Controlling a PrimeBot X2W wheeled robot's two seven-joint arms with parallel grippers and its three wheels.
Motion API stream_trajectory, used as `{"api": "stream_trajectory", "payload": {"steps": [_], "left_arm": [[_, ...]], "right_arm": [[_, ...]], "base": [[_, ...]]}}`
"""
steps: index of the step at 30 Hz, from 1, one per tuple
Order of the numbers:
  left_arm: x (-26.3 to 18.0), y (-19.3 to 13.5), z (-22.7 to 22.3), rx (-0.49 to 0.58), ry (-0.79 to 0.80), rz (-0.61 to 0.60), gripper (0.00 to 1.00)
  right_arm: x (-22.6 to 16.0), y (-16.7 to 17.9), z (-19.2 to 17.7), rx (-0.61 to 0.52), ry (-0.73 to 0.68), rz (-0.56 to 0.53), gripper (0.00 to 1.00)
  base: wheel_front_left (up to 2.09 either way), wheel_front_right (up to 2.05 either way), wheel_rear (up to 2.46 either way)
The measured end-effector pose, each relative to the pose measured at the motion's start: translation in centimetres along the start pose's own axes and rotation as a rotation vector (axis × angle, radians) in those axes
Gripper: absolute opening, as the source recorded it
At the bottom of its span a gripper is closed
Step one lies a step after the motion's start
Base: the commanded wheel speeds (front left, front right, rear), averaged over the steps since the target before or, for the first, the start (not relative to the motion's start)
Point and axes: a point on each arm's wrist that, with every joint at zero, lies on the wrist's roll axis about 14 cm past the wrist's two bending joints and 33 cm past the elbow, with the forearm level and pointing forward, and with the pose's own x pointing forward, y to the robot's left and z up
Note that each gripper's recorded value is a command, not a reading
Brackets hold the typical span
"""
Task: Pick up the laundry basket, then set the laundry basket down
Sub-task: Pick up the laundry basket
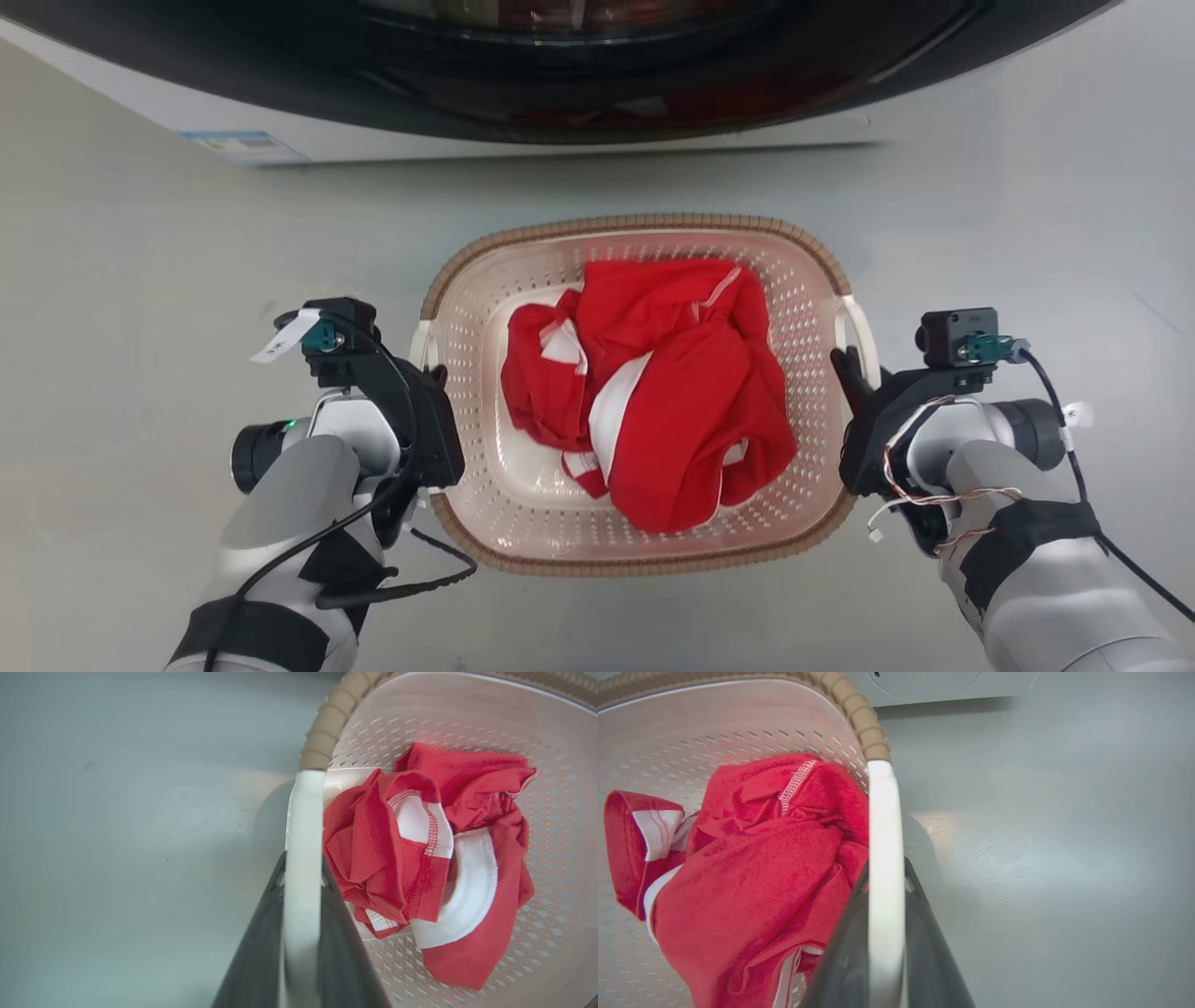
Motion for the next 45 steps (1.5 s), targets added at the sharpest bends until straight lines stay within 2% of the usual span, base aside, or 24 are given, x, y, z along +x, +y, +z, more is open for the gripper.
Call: {"api": "stream_trajectory", "payload": {"steps": [22, 45], "left_arm": [[-6.9, -3.5, 1.8, 0.073, 0.050, -0.048, 0.00], [-13.7, -5.3, 1.9, 0.082, 0.077, -0.064, 0.00]], "right_arm": [[-6.6, 1.6, 2.9, -0.054, 0.065, -0.040, 0.00], [-13.0, 3.7, 5.7, -0.074, 0.061, -0.046, 0.00]], "base": [[0.00, 0.00, 0.00], [0.00, 0.00, 0.00]]}}
